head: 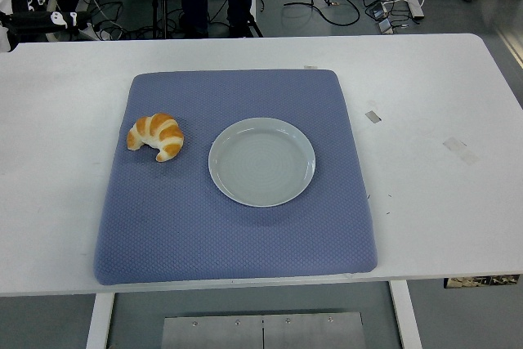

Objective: Place the bread on the plate

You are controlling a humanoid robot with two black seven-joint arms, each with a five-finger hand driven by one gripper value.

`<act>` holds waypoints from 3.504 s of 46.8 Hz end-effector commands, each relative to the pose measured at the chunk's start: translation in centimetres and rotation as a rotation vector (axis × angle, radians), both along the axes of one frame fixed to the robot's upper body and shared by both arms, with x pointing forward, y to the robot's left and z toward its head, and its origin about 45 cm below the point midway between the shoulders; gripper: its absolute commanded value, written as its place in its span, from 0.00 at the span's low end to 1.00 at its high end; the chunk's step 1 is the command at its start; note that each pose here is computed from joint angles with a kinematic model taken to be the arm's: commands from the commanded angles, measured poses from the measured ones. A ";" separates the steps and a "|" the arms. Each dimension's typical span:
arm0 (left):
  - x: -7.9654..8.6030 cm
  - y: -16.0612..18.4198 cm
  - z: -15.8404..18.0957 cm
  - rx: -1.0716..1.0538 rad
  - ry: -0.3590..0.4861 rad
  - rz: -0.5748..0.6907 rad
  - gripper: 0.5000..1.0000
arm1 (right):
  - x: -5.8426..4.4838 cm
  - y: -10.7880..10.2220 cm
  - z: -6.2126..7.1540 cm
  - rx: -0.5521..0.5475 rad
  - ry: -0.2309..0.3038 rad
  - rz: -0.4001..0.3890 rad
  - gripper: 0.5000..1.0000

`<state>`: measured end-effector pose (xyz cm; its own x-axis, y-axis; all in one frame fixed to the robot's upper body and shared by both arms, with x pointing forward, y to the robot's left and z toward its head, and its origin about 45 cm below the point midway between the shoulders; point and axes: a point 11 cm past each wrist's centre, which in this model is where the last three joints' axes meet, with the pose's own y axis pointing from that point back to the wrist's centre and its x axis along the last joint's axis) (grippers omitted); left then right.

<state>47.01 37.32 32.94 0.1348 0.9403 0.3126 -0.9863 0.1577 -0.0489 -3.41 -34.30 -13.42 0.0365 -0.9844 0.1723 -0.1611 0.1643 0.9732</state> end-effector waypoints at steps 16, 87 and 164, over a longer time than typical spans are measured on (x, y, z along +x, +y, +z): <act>-0.1 0.3 0.2 0.005 0.000 0.003 0.97 | 0.0 0.0 0.0 0.000 0.000 0.001 1.00; -2.1 -6.9 1.8 0.463 0.097 -0.089 0.87 | 0.0 0.0 0.0 0.000 0.000 -0.001 1.00; -7.6 -9.8 -6.5 1.029 0.061 -0.376 0.83 | 0.0 0.0 0.0 0.000 -0.001 -0.002 1.00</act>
<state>39.26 27.26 26.44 0.4051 0.1382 0.9038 -0.8611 0.3900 0.3263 -3.35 -34.31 -13.42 0.0366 -0.9843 0.1727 -0.1621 0.1646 0.9729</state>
